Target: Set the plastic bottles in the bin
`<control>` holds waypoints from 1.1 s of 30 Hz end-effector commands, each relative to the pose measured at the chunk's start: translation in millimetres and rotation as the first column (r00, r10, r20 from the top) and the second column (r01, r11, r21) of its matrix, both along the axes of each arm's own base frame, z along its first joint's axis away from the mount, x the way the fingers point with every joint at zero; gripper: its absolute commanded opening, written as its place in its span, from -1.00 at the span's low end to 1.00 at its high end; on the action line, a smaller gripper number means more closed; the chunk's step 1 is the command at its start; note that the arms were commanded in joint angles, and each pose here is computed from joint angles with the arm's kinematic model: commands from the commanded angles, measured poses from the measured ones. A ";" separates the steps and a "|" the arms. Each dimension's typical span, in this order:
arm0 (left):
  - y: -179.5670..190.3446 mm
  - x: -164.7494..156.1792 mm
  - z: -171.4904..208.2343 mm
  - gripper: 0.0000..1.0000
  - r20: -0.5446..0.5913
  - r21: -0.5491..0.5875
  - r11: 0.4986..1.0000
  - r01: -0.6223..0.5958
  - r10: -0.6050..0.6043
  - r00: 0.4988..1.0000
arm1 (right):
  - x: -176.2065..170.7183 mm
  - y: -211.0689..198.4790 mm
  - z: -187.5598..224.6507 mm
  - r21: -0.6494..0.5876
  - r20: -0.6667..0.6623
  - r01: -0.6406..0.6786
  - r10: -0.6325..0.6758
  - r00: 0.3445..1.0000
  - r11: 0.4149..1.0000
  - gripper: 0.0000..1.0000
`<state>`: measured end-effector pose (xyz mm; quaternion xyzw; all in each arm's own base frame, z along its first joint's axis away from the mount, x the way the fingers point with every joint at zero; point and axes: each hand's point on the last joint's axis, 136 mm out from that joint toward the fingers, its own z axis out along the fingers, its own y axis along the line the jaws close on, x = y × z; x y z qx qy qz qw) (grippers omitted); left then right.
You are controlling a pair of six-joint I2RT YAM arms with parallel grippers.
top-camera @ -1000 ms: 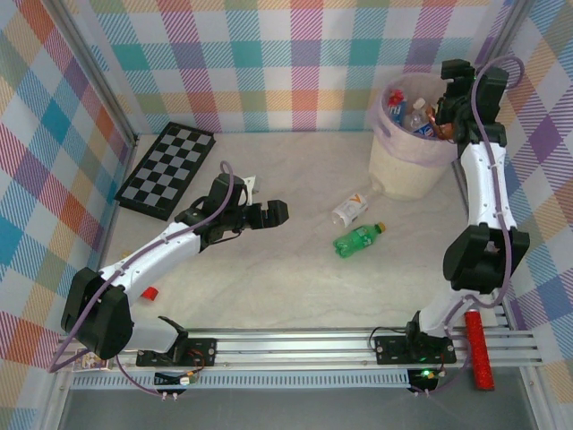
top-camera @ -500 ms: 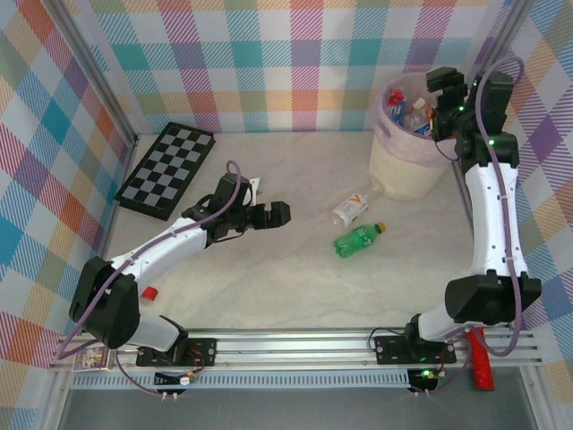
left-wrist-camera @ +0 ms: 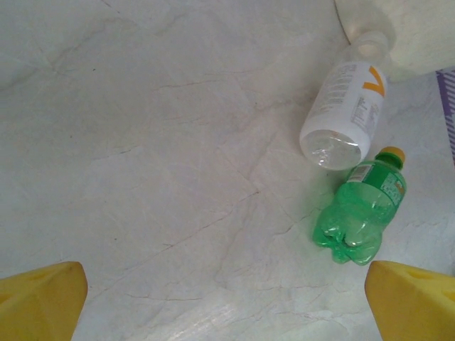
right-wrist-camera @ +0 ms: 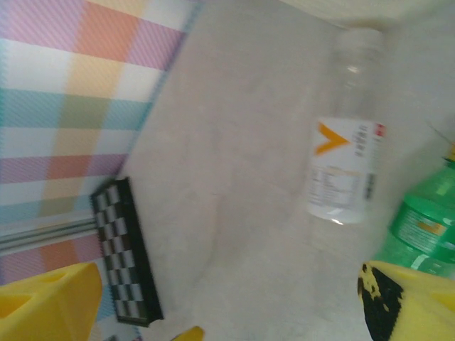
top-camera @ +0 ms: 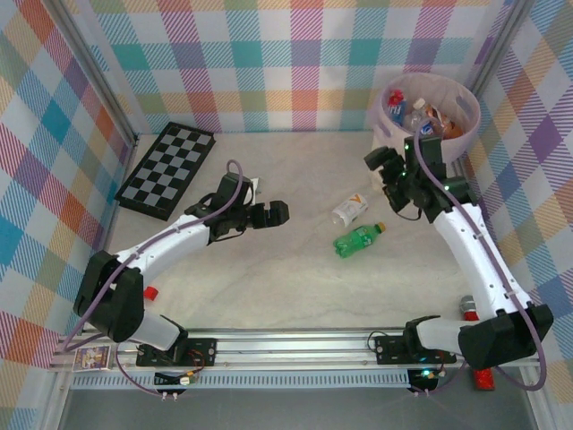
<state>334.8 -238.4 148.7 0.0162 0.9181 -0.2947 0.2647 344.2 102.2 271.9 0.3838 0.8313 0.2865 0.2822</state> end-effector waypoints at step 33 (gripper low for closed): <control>19.3 -8.7 4.5 1.00 0.027 0.037 0.999 -0.021 0.020 0.999 | 85.6 8.1 -206.2 -0.183 -0.458 0.049 -0.129 0.880 0.982 0.81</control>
